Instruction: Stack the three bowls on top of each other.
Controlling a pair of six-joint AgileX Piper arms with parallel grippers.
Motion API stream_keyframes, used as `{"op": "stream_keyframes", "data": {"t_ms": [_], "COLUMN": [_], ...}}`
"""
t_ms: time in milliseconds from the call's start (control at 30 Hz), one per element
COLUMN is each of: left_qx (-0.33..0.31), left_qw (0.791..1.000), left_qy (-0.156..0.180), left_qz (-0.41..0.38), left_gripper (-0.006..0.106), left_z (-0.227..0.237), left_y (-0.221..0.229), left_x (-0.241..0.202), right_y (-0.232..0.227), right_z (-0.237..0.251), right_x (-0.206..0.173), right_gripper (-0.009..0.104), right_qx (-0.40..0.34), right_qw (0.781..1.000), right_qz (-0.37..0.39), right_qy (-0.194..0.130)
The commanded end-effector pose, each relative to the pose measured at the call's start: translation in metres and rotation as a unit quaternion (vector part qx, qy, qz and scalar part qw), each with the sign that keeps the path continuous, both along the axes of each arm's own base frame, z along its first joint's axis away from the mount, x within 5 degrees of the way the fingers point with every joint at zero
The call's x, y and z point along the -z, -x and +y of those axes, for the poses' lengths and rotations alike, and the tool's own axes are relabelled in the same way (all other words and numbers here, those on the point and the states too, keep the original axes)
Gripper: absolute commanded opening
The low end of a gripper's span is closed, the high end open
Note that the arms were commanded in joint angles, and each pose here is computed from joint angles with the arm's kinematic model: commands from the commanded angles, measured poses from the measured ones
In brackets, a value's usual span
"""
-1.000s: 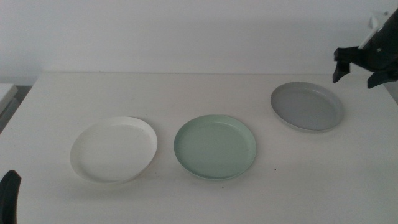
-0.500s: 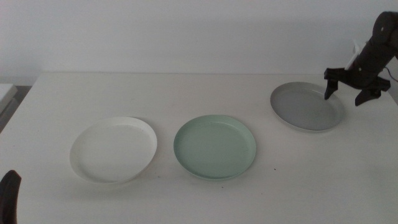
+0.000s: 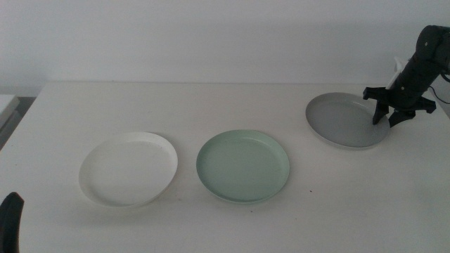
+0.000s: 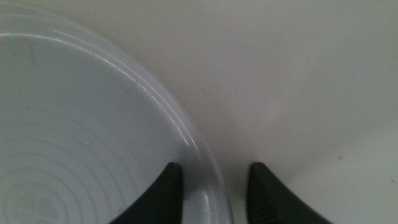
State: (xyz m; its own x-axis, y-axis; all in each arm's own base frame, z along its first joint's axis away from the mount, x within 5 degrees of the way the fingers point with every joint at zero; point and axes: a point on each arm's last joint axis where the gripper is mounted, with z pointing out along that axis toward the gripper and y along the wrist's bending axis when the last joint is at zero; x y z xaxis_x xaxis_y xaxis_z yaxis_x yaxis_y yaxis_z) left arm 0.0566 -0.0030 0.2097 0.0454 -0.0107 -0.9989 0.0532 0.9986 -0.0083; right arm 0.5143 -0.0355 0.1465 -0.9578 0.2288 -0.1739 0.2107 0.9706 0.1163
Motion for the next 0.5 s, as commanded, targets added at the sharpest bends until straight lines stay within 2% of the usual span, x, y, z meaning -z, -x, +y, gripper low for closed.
{"op": "stream_keyframes", "data": {"t_ms": [0, 67, 133, 300, 467], "left_qx": [0.0, 0.0, 0.0, 0.0, 0.0], "left_qw": [1.0, 1.0, 1.0, 1.0, 1.0], "left_qy": [0.003, 0.002, 0.003, 0.003, 0.003], "left_qz": [-0.007, -0.008, -0.007, -0.007, -0.007], "left_gripper": [0.094, 0.094, 0.094, 0.094, 0.094], "left_z": [0.0, 0.0, 0.0, 0.0, 0.0], "left_y": [0.0, 0.0, 0.0, 0.0, 0.0], "left_x": [-0.001, -0.001, -0.001, -0.001, -0.001], "right_y": [-0.001, -0.001, -0.001, 0.0, 0.012], "right_z": [-0.004, -0.004, -0.004, -0.004, 0.013], "right_x": [0.0, 0.0, 0.0, -0.012, -0.073], "right_gripper": [0.027, 0.018, 0.0, -0.002, -0.002], "right_qx": [-0.005, -0.009, -0.013, -0.02, -0.047], "right_qw": [1.0, 1.0, 1.0, 1.0, 0.996], "right_qz": [-0.002, -0.002, -0.003, -0.017, -0.07], "right_qy": [-0.001, 0.0, 0.001, 0.005, -0.023]}}
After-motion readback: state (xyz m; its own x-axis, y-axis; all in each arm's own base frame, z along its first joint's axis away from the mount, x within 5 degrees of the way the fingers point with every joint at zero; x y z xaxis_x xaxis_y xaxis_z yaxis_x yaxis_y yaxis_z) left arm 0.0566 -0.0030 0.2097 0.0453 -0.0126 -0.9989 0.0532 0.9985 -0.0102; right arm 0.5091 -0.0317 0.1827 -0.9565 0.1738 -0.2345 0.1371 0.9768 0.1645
